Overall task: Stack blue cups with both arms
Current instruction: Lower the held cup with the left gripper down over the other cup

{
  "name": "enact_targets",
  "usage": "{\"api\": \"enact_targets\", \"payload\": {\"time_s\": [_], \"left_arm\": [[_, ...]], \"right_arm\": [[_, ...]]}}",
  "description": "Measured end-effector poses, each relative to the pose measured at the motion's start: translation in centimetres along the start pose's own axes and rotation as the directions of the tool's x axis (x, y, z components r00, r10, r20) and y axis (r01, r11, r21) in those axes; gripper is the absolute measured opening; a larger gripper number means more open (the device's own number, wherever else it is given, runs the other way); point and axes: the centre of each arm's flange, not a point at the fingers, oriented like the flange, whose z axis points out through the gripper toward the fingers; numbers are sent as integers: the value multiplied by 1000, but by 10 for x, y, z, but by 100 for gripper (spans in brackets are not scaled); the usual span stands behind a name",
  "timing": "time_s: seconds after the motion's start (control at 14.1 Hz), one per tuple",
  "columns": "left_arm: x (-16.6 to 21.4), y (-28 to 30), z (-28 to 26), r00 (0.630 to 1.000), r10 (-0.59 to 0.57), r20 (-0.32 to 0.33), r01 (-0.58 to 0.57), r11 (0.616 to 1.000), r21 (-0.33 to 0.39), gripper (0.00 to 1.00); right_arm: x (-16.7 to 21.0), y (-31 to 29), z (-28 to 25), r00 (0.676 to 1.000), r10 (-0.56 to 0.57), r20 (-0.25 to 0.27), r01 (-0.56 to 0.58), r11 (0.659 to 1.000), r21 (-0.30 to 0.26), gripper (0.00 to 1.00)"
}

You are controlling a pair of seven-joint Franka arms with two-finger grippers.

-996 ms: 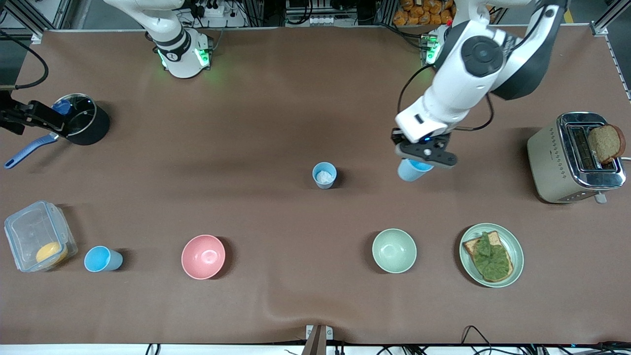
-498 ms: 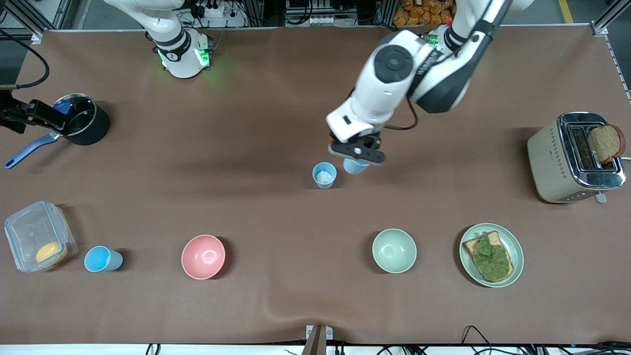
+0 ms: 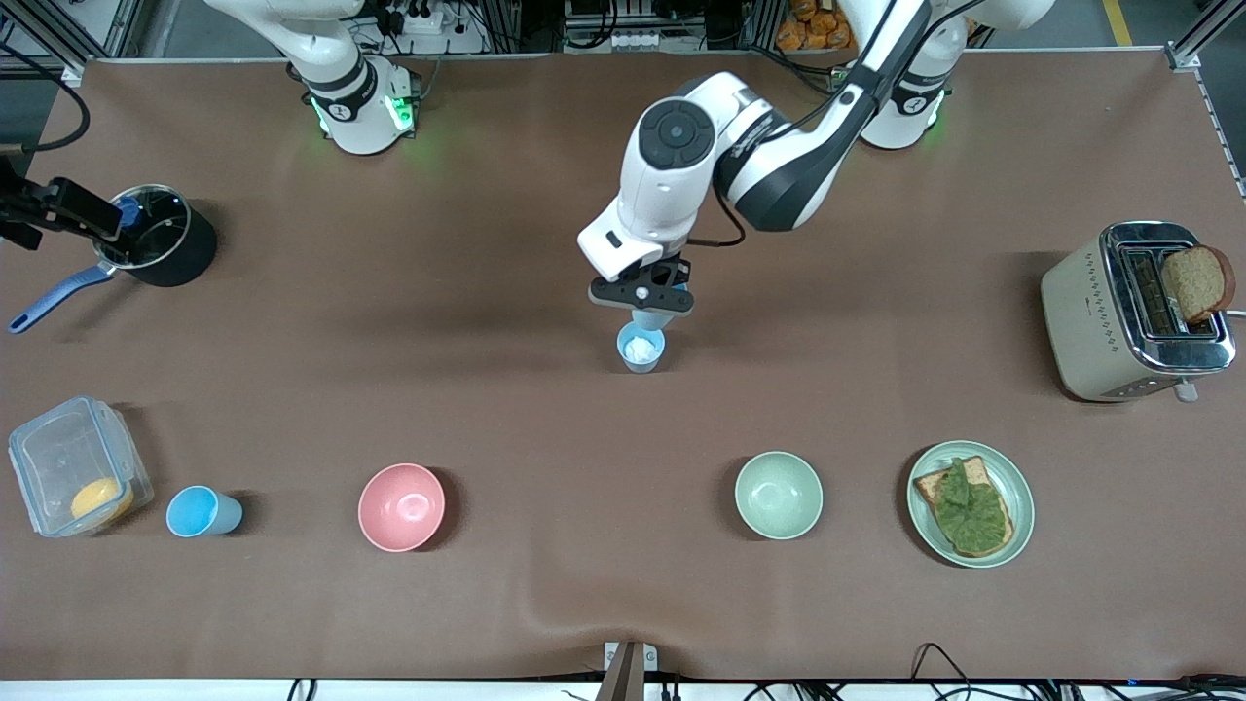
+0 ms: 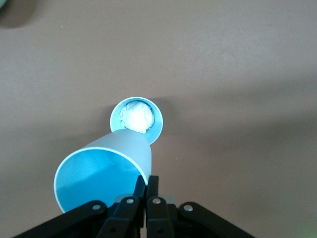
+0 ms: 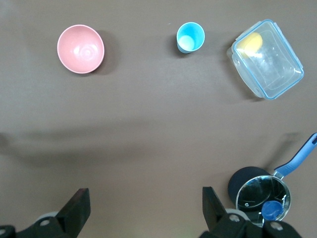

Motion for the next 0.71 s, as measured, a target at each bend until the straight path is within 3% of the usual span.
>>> {"api": "enact_targets", "payload": {"time_s": [0.28,0.71], "left_arm": [[1,4,28,1000,-12,20,11,999,30,2],[17,12,40,1000,-21,-13,21,998,51,2]], "right_arm": [[-1,4,0,999,-39,4,39,999,1,100],[-3,4,2,999,-39,24,39,999,2,100]]}}
